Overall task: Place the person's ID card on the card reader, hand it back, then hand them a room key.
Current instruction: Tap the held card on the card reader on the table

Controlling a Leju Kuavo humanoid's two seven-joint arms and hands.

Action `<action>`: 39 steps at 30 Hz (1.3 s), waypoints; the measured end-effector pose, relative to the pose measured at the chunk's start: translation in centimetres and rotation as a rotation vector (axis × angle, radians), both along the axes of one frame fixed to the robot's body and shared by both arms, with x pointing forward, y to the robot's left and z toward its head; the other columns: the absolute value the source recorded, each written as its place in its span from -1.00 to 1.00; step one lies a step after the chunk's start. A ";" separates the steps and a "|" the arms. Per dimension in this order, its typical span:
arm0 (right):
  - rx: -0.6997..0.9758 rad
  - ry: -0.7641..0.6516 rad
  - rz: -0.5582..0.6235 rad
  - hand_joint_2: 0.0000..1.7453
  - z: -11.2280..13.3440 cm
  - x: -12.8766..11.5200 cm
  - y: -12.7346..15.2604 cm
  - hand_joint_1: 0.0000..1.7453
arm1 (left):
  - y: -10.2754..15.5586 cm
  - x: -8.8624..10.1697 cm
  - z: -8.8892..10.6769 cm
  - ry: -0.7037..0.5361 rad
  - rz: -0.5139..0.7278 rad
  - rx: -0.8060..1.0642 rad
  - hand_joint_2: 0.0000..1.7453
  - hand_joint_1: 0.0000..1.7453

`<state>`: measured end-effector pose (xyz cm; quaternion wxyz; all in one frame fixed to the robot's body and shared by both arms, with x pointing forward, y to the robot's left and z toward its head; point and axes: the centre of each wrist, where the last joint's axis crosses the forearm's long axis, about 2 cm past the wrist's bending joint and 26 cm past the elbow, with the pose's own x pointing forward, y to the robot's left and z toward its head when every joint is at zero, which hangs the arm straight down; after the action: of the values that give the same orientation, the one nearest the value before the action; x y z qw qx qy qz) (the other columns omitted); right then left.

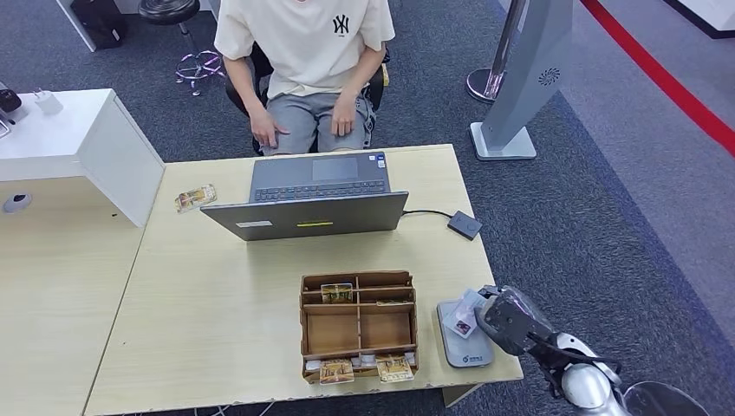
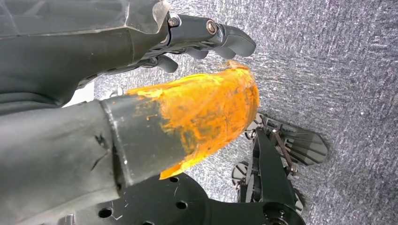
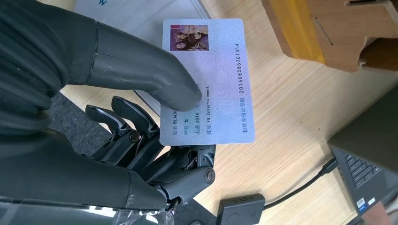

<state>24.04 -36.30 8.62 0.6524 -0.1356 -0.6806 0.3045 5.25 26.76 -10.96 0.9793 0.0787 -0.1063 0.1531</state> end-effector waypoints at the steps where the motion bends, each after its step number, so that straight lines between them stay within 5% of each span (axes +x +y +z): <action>1: -0.011 -0.002 0.003 1.00 0.1 0.0 0.0 1.00 | 0.0 0.0 0.0 0.000 0.000 0.000 -1.00 -1.00; 39: -0.198 0.085 -0.018 1.00 -0.9 0.1 -1.6 1.00 | 0.0 0.0 0.0 -0.003 0.000 0.003 -1.00 -1.00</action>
<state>24.11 -37.86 7.69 0.6669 -0.1924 -0.6175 0.3699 5.24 26.78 -10.96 0.9790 0.0801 -0.1080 0.1531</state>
